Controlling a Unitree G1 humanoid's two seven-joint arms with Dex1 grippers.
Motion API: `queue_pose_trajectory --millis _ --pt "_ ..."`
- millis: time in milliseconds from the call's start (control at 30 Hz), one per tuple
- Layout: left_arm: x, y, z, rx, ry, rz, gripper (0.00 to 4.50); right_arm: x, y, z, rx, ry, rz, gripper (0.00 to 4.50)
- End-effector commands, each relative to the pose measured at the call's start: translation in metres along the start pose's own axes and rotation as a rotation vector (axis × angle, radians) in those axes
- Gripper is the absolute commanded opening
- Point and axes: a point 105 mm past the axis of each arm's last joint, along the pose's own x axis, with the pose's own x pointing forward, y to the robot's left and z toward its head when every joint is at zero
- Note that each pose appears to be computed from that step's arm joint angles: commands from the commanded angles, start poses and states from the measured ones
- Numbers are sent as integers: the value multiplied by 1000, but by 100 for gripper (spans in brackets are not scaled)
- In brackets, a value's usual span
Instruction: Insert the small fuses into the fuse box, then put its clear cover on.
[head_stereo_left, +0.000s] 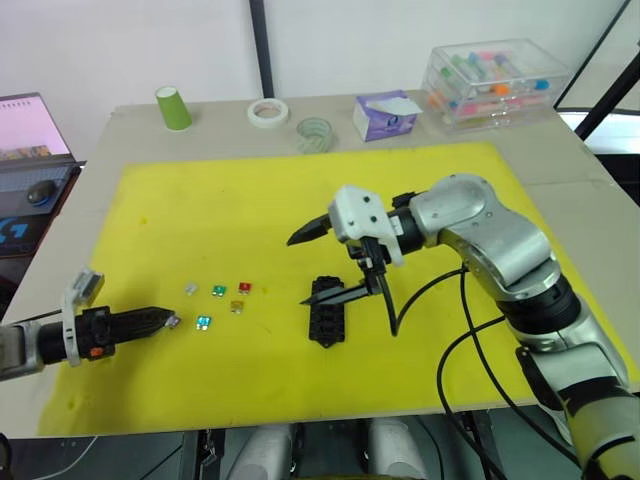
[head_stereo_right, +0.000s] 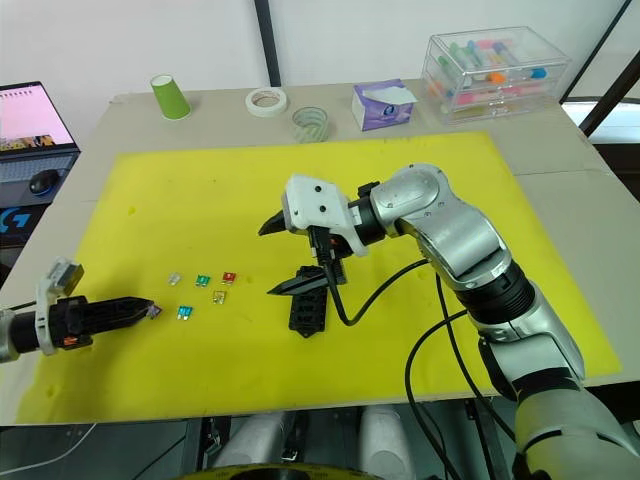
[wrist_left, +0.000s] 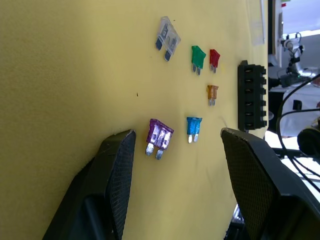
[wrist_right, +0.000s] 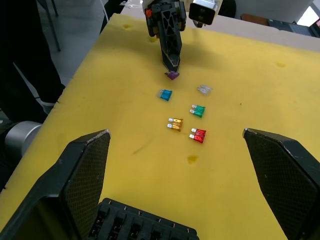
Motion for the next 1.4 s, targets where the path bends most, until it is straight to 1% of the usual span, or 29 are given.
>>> queue_pose_trajectory --millis 33,167,433,467,500,600,1000,1067,1400 --pt "8 4 -8 -9 47 -2 286 -3 0 13 -53 -23 -14 450" --pt "13 3 -11 5 73 -18 286 -4 -1 12 -58 -12 -22 450" --pt "15 6 -10 13 61 -19 286 -5 -1 12 -57 -10 -25 450" --pt "15 6 -10 13 60 -19 248 -5 -1 12 -56 -11 -25 450" --pt "15 6 -10 14 60 -18 227 -5 -1 12 -56 -11 -25 450" --pt "15 7 -9 16 55 -9 123 -5 -1 12 -56 -10 -26 450" --pt "10 10 -9 25 48 18 123 -2 -2 13 -62 -18 -23 450" --pt "9 10 -8 27 45 20 85 -2 -2 13 -62 -19 -23 450" --pt "6 11 -9 33 36 31 85 -1 -1 14 -65 -24 -16 450"
